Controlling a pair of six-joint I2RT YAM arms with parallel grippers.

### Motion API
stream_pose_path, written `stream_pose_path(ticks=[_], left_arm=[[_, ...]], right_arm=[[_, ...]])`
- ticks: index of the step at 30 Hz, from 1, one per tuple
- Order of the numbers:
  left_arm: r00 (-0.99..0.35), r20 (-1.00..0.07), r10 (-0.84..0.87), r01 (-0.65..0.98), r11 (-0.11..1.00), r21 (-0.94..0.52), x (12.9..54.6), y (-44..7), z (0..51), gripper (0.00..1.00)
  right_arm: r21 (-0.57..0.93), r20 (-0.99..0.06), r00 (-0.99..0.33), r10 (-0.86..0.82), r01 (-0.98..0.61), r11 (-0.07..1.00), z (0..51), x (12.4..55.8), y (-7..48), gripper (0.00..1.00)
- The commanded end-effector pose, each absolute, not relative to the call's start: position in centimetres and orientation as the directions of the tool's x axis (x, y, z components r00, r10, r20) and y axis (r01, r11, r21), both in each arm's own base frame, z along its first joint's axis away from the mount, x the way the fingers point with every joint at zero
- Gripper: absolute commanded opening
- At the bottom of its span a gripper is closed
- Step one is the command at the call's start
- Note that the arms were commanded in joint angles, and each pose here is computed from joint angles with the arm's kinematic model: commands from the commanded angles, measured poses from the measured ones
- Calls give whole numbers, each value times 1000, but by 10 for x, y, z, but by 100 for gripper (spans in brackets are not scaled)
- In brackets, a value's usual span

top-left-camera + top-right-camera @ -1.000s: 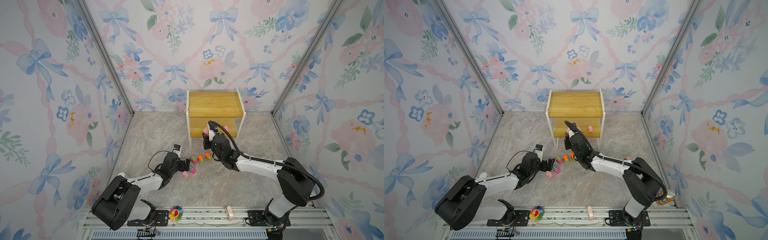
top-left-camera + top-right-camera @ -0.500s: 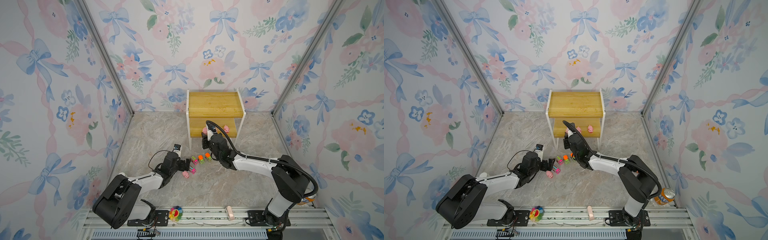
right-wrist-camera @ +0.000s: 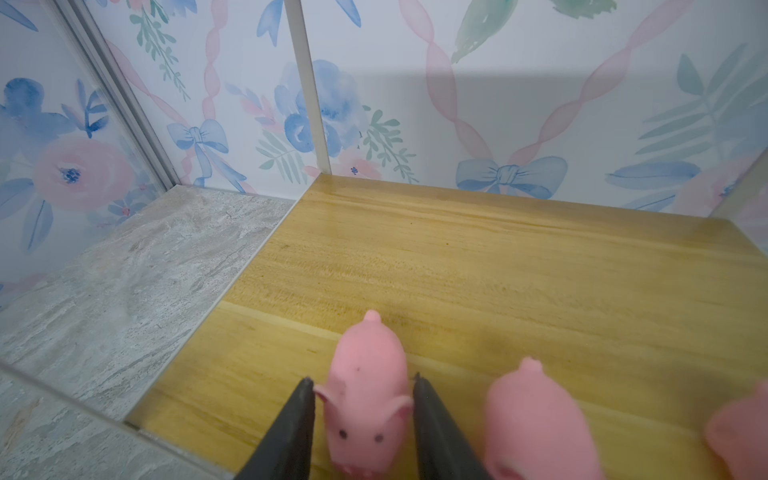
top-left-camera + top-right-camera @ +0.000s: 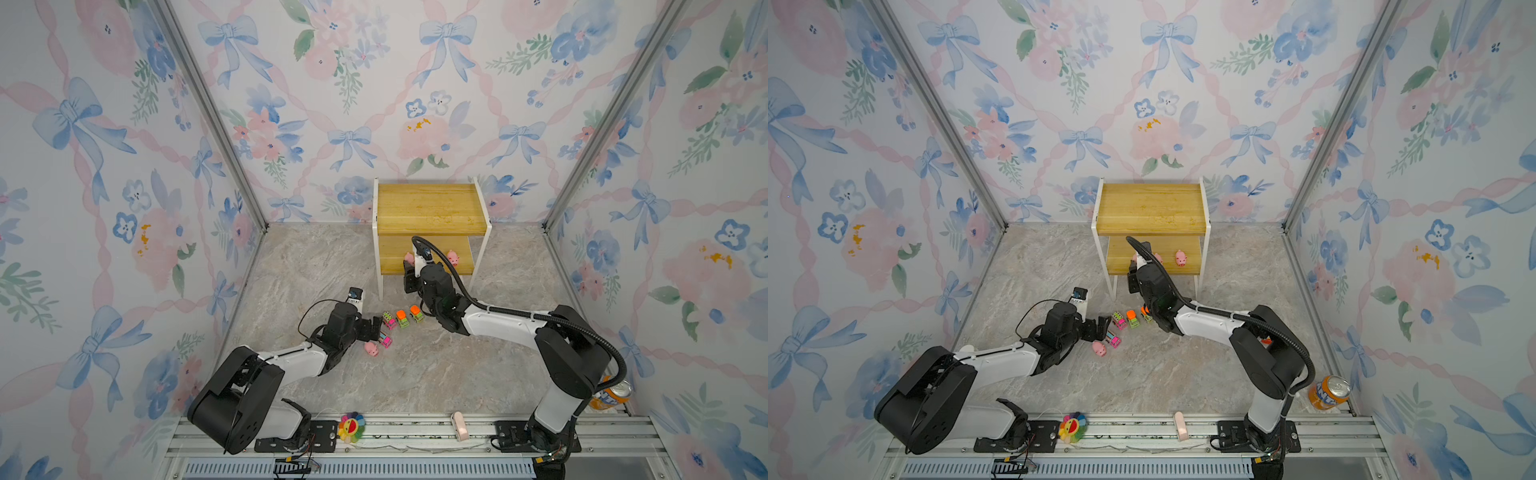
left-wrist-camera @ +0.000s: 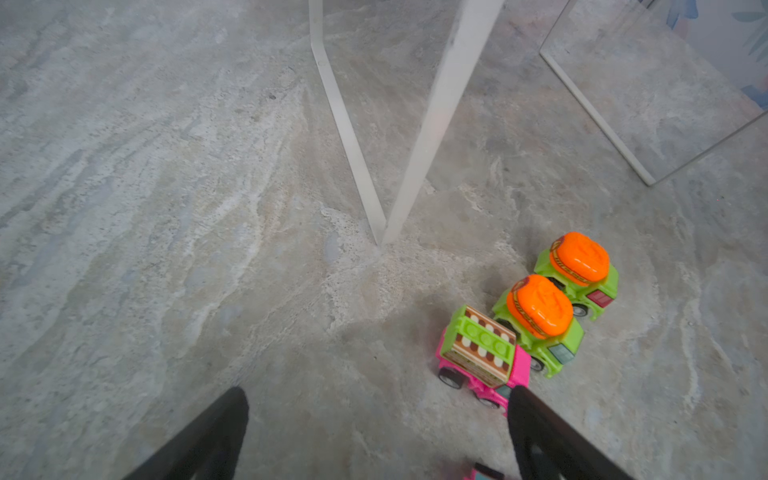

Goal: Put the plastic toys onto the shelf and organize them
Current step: 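Lower the pig onto the shelf beside the other pigs and open the right gripper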

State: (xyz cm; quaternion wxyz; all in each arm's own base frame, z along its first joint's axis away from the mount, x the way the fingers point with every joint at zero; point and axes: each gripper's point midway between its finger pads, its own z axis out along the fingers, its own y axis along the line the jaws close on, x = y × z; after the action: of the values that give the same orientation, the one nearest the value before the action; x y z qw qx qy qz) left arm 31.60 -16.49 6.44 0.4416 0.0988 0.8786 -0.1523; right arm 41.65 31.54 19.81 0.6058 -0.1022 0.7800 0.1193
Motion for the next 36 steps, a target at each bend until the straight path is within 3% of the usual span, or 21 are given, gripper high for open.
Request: stream_pose_path(ticks=[1, 16, 36], left_arm=[[-589, -806, 59, 323, 931, -168, 320, -167, 66, 98], [-591, -804, 61, 320, 933, -165, 319, -166, 65, 98], [-590, -805, 62, 323, 932, -165, 318, -166, 65, 98]], right_arm=[[84, -972, -233, 17, -282, 956, 203, 425, 317, 42], [77, -973, -232, 11, -278, 958, 203, 425, 317, 44], [6, -983, -175, -48, -299, 954, 225, 404, 321, 66]])
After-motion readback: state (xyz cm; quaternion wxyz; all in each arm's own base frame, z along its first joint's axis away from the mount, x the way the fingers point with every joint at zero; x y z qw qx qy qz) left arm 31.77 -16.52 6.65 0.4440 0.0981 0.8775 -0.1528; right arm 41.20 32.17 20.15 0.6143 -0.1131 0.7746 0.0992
